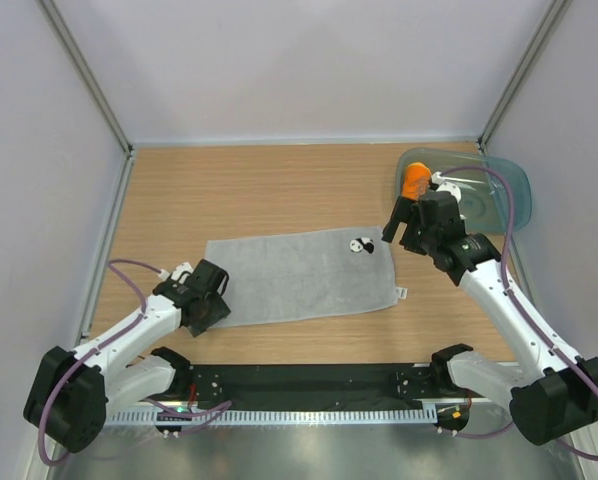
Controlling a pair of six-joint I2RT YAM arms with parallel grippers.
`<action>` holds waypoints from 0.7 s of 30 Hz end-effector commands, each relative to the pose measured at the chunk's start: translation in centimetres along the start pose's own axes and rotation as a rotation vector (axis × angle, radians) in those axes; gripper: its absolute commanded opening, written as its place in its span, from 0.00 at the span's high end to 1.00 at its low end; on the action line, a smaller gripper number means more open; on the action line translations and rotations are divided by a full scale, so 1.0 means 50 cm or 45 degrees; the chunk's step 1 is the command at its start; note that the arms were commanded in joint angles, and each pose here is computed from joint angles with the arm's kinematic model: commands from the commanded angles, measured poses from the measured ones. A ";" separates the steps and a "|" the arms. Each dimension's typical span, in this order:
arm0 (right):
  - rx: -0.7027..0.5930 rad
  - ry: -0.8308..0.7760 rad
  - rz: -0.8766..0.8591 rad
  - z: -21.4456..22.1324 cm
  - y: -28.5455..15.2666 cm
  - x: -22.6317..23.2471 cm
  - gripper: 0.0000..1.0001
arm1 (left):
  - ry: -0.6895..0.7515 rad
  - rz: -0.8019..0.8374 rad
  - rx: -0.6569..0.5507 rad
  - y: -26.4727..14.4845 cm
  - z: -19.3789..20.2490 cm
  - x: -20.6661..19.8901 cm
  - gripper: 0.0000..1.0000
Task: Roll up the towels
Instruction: Fold the towel
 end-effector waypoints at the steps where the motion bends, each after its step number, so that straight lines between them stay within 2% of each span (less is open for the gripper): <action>1: -0.002 0.006 0.001 0.000 0.006 0.004 0.03 | -0.030 0.018 -0.077 0.001 -0.016 -0.006 0.44; 7: 0.026 0.011 0.013 0.012 0.014 0.000 0.04 | -0.029 0.012 -0.104 0.000 -0.022 -0.004 0.58; 11: 0.039 0.077 0.183 0.031 0.019 -0.037 0.07 | -0.022 0.002 -0.110 0.001 -0.023 -0.002 0.71; 14: 0.098 0.115 0.248 0.064 0.025 -0.056 0.11 | -0.022 0.015 -0.117 -0.002 -0.025 -0.003 0.85; 16: 0.154 0.131 0.269 0.096 0.035 -0.071 0.16 | -0.023 0.027 -0.133 -0.010 -0.030 -0.004 0.89; 17: 0.194 0.143 0.288 0.119 0.041 -0.081 0.19 | -0.020 0.028 -0.138 -0.012 -0.031 -0.004 0.97; 18: 0.228 0.153 0.284 0.132 0.045 -0.083 0.24 | -0.022 0.021 -0.150 -0.014 -0.035 -0.002 1.00; 20: 0.285 0.160 0.300 0.161 0.055 -0.094 0.30 | -0.022 0.035 -0.167 -0.025 -0.041 -0.004 1.00; 21: 0.301 0.176 0.282 0.168 0.059 -0.091 0.40 | -0.022 0.035 -0.178 -0.028 -0.044 -0.004 1.00</action>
Point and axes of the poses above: each gripper's point midway between its finger pads, its own y axis out along the fingers, its own x axis along the line the jaws close on, z = x × y, the point moved 5 cm from there along -y, back along the fingers, and after that the axes turned 2 degrees about y, right-handed, at the moved point
